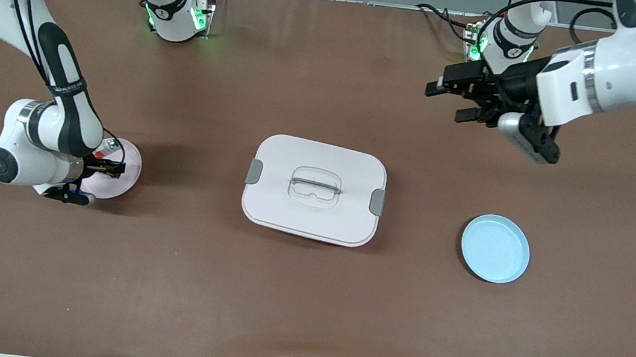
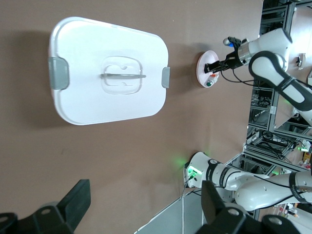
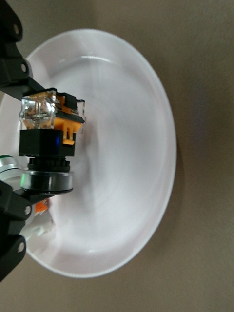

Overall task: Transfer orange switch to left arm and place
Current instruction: 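Carry the switch over the box with the right gripper while the left gripper approaches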

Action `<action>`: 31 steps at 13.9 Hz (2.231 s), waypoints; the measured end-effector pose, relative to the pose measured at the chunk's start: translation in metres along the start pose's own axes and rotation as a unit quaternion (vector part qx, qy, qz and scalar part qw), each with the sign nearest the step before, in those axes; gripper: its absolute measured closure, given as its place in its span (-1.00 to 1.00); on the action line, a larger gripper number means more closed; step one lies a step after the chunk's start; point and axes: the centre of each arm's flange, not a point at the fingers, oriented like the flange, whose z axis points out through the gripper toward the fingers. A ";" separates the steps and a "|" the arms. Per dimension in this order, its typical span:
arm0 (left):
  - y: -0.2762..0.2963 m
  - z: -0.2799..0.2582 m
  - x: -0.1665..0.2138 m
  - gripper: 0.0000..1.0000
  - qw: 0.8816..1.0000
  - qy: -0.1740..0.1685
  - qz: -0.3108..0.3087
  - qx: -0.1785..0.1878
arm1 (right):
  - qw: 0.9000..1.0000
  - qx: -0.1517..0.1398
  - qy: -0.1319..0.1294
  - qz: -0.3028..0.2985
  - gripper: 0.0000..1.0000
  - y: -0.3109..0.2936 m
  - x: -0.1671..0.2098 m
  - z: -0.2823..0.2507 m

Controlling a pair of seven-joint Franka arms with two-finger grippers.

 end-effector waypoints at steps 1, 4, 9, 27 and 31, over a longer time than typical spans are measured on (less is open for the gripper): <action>0.001 0.007 0.003 -1.00 1.000 -0.005 -0.005 -0.008 | 1.000 0.000 -0.005 -0.001 -0.45 0.000 0.002 -0.014; -0.005 0.028 0.021 -1.00 0.998 -0.013 -0.030 -0.055 | 1.000 -0.001 -0.011 -0.006 -0.45 -0.008 0.005 -0.055; 0.031 0.071 0.030 -1.00 0.997 0.029 -0.014 -0.074 | 0.998 0.032 -0.051 0.003 -0.45 -0.039 -0.002 -0.081; 0.064 0.198 0.043 -1.00 0.993 0.091 0.033 -0.074 | 0.908 0.208 -0.178 0.316 -0.45 -0.276 -0.082 -0.173; 0.061 0.225 0.045 -1.00 0.993 0.089 0.038 -0.070 | 0.857 0.246 -0.206 0.403 -0.45 -0.322 -0.094 -0.197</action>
